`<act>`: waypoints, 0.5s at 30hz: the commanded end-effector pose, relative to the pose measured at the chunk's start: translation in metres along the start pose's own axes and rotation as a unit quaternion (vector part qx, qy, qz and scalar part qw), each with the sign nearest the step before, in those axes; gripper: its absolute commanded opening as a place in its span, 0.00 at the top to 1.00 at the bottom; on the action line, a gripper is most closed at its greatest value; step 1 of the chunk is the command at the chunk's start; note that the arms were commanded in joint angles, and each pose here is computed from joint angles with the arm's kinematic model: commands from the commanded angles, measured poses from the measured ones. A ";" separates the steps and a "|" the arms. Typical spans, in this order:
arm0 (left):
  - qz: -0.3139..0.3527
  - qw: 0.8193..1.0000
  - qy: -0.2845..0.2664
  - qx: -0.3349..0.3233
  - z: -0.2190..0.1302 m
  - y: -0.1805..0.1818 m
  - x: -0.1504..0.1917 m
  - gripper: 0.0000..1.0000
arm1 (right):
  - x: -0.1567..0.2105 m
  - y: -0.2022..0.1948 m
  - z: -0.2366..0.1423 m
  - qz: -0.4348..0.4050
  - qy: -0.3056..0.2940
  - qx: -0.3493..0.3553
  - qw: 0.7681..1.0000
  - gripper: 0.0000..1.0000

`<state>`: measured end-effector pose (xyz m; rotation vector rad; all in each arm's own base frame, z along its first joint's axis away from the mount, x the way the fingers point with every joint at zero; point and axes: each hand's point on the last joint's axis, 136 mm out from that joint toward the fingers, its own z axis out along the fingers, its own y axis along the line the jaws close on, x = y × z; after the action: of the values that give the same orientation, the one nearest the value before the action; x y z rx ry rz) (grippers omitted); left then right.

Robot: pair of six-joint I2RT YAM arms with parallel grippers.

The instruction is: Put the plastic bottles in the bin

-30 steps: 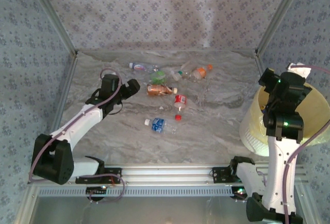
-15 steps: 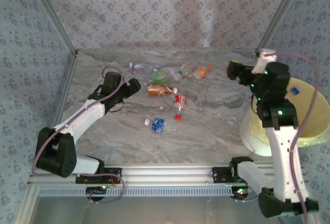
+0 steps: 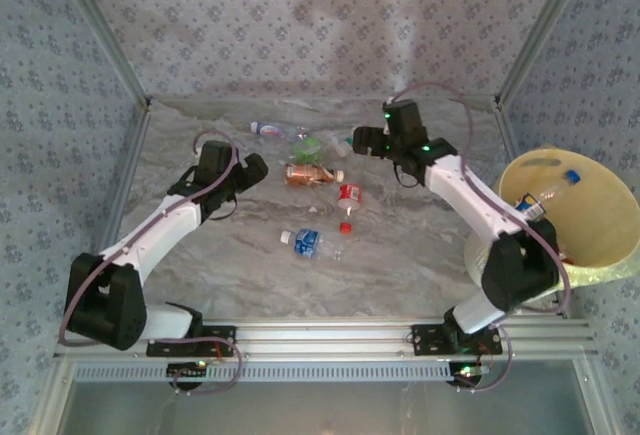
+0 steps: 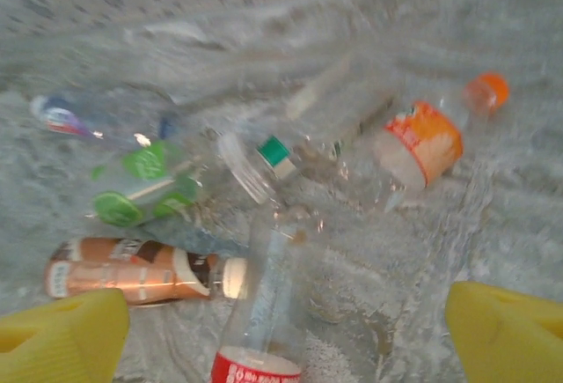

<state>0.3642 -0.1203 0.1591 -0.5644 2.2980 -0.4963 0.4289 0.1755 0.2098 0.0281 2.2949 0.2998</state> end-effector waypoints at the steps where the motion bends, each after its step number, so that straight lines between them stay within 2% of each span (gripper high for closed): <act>1: 0.016 1.000 -0.012 -0.006 -0.010 0.003 -0.001 0.02 | 0.000 0.009 0.031 0.056 0.002 0.026 0.998 0.06; 7: 0.021 1.000 -0.014 0.002 -0.017 0.005 0.001 0.02 | 0.038 0.007 0.088 0.064 0.065 0.092 0.992 0.08; 15: 0.025 0.999 -0.034 -0.017 -0.026 0.017 -0.002 0.02 | 0.067 0.007 0.127 0.071 0.104 0.110 0.986 0.13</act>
<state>0.3479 -0.1077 0.1665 -0.5391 2.2696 -0.4536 0.4735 0.2176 0.0847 0.2352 2.5189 0.1660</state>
